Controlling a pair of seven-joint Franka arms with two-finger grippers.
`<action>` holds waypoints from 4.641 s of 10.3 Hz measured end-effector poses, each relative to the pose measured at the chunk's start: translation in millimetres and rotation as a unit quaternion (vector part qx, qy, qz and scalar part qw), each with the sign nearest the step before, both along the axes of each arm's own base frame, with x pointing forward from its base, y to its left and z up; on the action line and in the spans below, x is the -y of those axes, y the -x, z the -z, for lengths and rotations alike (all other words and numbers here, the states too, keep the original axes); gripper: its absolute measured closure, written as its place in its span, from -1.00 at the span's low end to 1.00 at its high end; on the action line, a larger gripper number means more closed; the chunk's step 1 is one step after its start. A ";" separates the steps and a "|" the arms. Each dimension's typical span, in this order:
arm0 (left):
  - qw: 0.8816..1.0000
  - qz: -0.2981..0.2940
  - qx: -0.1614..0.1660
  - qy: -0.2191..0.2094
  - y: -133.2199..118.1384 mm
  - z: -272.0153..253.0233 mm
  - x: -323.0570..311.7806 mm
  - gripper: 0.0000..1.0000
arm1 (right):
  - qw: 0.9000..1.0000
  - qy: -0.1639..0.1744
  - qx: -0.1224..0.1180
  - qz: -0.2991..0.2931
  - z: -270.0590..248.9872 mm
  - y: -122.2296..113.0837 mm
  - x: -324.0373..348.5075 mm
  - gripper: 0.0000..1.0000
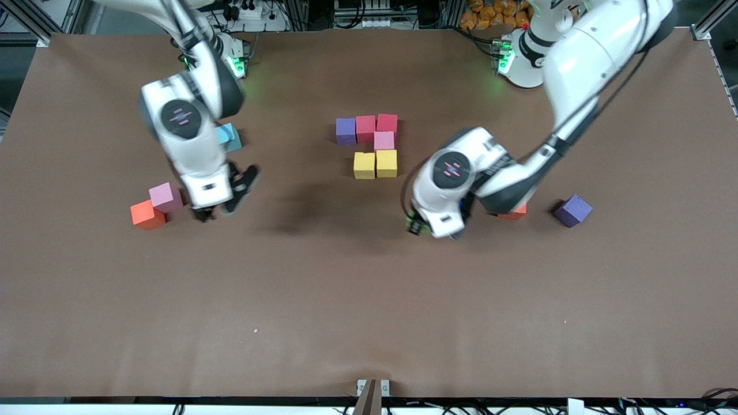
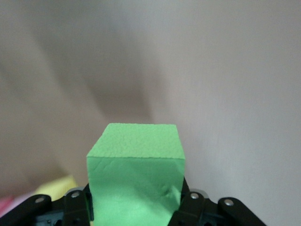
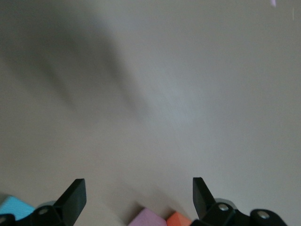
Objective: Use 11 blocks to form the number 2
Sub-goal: 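Carry the green cube to the cluster while the right gripper reaches the orange cube, then lower the green cube below the yellow while the right gripper grasps the orange cube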
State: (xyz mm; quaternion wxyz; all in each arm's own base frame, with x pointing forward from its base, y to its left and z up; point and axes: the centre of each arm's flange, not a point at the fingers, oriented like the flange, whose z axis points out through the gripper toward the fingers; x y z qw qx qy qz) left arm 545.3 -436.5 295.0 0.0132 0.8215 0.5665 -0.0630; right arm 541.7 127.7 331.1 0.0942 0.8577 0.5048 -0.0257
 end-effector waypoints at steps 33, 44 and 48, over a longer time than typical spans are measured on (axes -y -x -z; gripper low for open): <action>0.981 -0.194 -0.020 0.019 165.2 62.4 180.8 -0.22 | 0.918 -0.049 -0.077 -0.387 134.2 13.0 260.9 -0.33; 0.981 -0.193 -0.010 0.010 181.1 95.3 177.8 -0.22 | 0.933 -0.061 -0.033 -0.353 75.8 -36.1 215.2 -0.12; 0.982 -0.190 -0.001 0.009 183.9 100.7 179.6 -0.22 | 0.961 -0.084 -0.004 -0.265 61.0 -47.1 150.2 -0.12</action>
